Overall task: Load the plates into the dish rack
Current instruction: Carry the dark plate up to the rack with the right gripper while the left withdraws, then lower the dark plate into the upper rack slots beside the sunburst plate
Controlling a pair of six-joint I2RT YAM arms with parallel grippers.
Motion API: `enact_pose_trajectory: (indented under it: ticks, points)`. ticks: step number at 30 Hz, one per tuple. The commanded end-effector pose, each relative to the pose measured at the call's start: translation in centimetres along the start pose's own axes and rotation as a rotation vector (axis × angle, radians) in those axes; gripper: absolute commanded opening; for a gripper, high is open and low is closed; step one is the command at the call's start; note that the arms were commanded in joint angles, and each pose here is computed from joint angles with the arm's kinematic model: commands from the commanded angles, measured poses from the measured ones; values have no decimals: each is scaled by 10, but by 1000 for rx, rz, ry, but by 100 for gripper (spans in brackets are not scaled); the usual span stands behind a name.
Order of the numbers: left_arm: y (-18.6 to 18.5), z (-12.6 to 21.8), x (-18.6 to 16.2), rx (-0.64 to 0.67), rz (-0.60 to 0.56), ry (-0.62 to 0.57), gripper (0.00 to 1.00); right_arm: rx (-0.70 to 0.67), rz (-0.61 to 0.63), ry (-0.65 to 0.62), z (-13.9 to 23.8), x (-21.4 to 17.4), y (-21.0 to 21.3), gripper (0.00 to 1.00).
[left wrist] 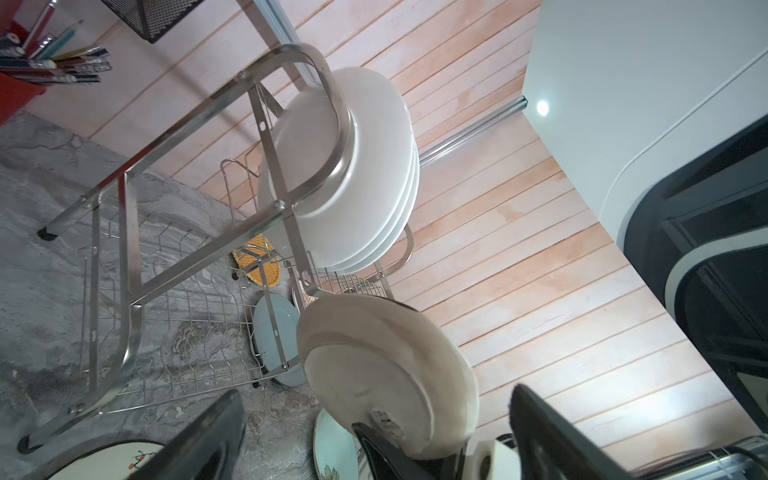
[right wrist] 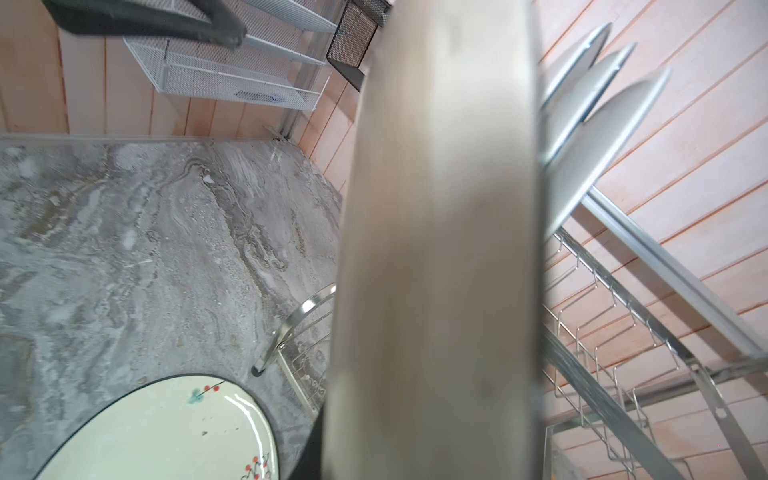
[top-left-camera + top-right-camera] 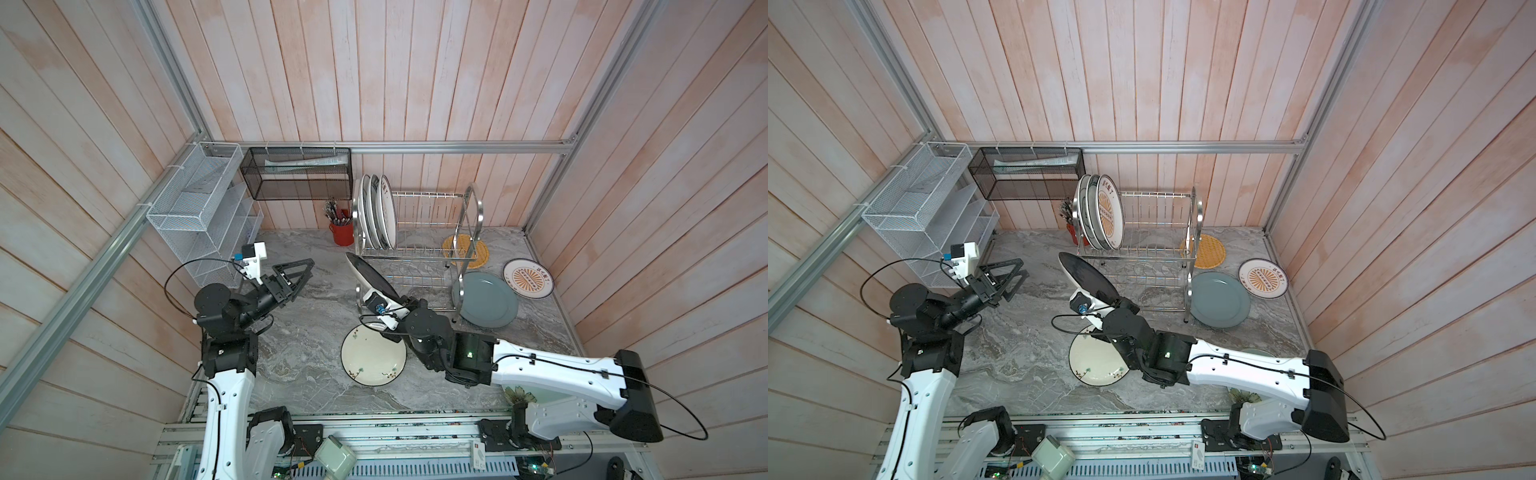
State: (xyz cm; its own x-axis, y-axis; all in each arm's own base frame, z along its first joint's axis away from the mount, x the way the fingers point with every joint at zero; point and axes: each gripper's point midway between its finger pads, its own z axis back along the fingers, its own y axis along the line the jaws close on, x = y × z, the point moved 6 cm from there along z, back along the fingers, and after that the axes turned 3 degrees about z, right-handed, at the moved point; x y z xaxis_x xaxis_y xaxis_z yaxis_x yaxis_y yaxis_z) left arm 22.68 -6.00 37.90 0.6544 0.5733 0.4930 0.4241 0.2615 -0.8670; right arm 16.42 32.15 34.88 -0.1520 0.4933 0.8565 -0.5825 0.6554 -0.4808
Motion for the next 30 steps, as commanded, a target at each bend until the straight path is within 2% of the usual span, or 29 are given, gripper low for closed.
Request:
enact_pose_trajectory:
  ticks: [1, 5, 8, 15, 21, 25, 30]
  points:
    - [-13, -12, -10, -33, -145, 31, 100, 15, -300, -170, 43, 54, -48, 0]
    - [-17, -18, -26, -7, -252, 56, 100, 101, -387, -255, 68, 76, -64, 0]
    - [-6, -17, -34, 50, -277, 60, 100, 145, -435, -325, 84, 93, -76, 0]
    - [9, 3, -69, 58, -336, 70, 100, 36, -603, -422, 99, 124, -139, 0]
    - [25, 24, -79, 220, -469, -12, 100, -4, -718, -392, 70, 133, -182, 0]
    - [39, 34, -77, 350, -497, -78, 100, -31, -775, -338, 32, 133, -200, 0]
    - [37, 38, -79, 358, -513, -86, 100, -70, -805, -242, -12, 127, -206, 0]
